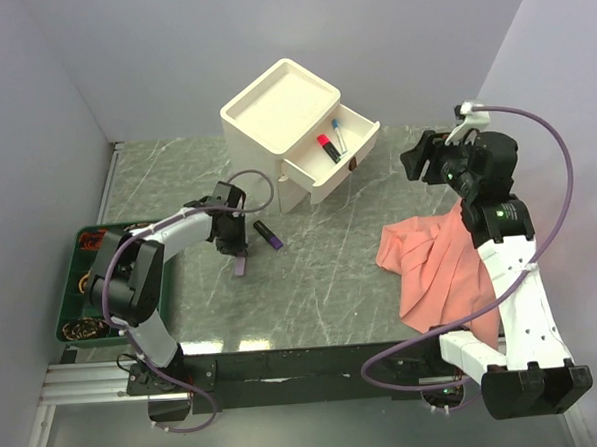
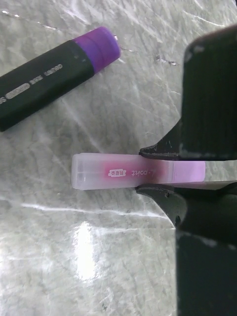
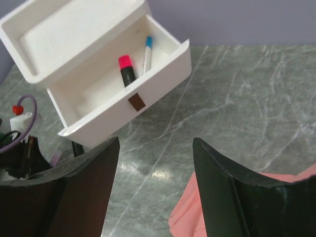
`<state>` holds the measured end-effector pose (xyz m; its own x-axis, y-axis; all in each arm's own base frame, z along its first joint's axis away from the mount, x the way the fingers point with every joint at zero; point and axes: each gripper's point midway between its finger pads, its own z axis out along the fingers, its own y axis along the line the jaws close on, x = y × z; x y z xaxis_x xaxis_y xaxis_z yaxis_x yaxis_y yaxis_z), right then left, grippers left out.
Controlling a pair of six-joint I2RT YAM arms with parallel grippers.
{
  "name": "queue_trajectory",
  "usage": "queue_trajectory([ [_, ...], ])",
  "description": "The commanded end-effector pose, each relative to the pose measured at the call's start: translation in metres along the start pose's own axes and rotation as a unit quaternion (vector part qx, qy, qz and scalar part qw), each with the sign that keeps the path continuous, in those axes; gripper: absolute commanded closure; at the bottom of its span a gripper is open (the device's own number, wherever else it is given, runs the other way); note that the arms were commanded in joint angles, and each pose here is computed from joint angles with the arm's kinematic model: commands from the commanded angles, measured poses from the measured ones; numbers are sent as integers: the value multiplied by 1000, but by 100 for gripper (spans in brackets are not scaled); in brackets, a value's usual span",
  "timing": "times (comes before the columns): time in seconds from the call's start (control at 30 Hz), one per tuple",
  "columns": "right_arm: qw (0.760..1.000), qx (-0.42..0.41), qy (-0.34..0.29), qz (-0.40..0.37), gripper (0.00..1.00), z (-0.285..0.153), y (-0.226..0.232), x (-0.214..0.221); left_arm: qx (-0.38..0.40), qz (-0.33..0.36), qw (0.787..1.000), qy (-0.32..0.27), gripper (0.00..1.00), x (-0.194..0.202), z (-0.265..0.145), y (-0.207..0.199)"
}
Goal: Sort the stationery into containers
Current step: Pick up the pen from the center of the board.
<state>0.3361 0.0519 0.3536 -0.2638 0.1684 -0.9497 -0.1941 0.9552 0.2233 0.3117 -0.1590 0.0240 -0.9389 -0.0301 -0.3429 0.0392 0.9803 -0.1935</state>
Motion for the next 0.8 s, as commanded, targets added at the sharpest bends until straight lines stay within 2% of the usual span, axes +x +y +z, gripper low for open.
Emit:
queue_trajectory([
  [0.0,999,-31,15,3,31,4,5,25,1,20,999,-27,99,-10,-23,-3],
  [0.07,999,-41,34,11,30,11,6,38,20,31,998,-49,99,-15,-44,-9],
  [0.13,994,-85,69,14,29,14,17,54,59,79,993,-62,99,-19,-65,-21],
  [0.27,992,-92,86,11,29,17,18,63,147,176,967,-112,99,-27,-121,-50],
  [0.37,993,-86,79,18,29,20,16,62,189,270,930,-164,99,-40,-153,-69],
  [0.47,992,-90,79,28,28,21,18,65,234,347,876,-239,99,-61,-194,-97],
  [0.5,992,-91,81,29,28,21,17,67,253,378,852,-261,99,-66,-207,-108],
  [0.6,992,-81,87,29,28,23,13,74,276,425,795,-332,99,-94,-244,-137],
  [0.77,994,-65,86,36,28,24,1,76,300,443,745,-399,99,-143,-283,-180],
])
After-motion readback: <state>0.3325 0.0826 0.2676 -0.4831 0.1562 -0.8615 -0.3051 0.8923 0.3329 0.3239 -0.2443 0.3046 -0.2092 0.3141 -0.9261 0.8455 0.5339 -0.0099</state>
